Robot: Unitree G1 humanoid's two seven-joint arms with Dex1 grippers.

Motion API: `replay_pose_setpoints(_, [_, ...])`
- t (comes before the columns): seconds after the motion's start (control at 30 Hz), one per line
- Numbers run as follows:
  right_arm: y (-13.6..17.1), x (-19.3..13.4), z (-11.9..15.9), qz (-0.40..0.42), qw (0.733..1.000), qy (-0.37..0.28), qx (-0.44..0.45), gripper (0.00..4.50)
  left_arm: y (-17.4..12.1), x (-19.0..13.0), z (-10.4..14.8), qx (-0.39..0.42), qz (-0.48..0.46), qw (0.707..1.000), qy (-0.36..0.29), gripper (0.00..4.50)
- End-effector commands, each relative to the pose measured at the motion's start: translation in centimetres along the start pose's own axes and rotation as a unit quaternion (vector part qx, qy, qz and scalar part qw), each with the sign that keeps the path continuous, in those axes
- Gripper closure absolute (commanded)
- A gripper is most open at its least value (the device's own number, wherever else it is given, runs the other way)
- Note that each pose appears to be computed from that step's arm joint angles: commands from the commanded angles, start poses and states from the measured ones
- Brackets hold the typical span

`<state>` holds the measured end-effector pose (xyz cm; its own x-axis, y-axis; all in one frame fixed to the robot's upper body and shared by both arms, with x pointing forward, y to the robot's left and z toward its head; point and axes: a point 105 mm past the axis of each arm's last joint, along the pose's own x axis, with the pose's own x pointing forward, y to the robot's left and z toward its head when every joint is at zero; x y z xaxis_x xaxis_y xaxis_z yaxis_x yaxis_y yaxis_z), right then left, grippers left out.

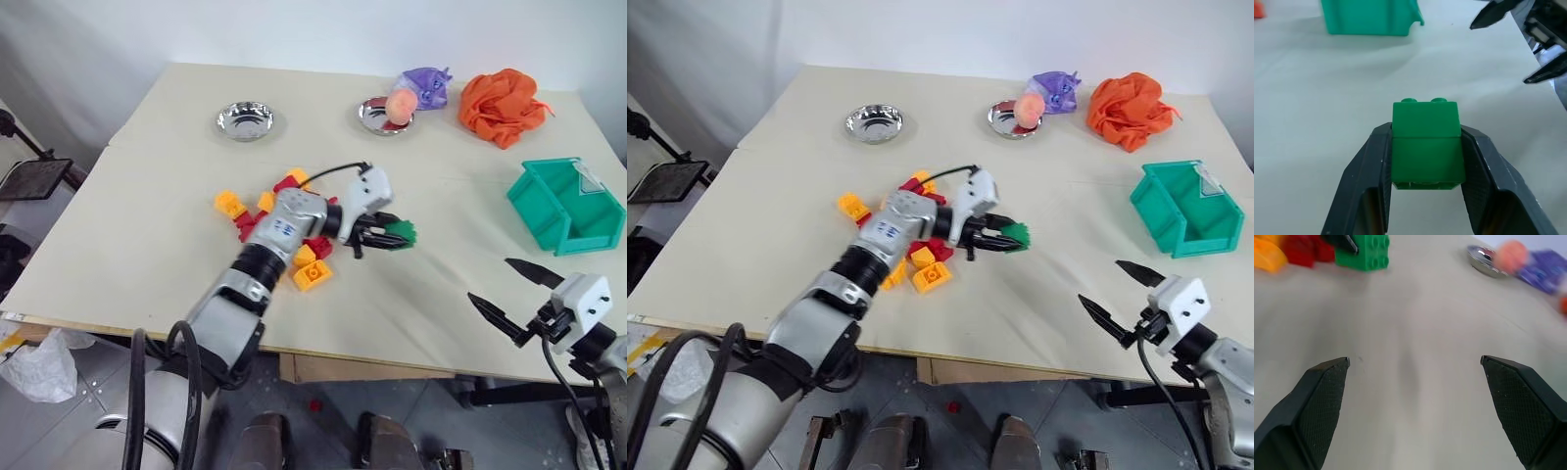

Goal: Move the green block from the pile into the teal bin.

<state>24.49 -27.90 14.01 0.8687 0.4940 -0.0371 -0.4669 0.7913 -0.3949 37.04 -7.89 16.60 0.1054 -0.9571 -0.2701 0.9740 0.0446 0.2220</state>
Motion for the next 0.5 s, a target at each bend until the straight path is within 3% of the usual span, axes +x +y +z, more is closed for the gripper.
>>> replay_pose_setpoints(0.03, [0.1,-0.8,1.3,-0.02,0.999,-0.025,-0.016,0.0,-0.8,1.6,0.1,0.039,0.0,0.999,-0.01,3.0])
replay_pose_setpoints(0.07, [0.3,-0.9,1.3,-0.021,0.999,-0.025,-0.014,0.0,-0.9,1.8,0.4,0.037,0.002,0.999,-0.022,3.0])
replay_pose_setpoints(0.3, [1.2,-0.4,0.8,-0.008,1.0,-0.027,-0.005,0.0,-0.2,-0.8,1.2,0.046,-0.004,0.995,-0.089,0.77])
replay_pose_setpoints(0.5, [0.5,1.7,1.0,0.036,0.999,-0.037,-0.019,0.0,1.0,-8.1,0.4,0.09,0.015,0.987,-0.131,0.77])
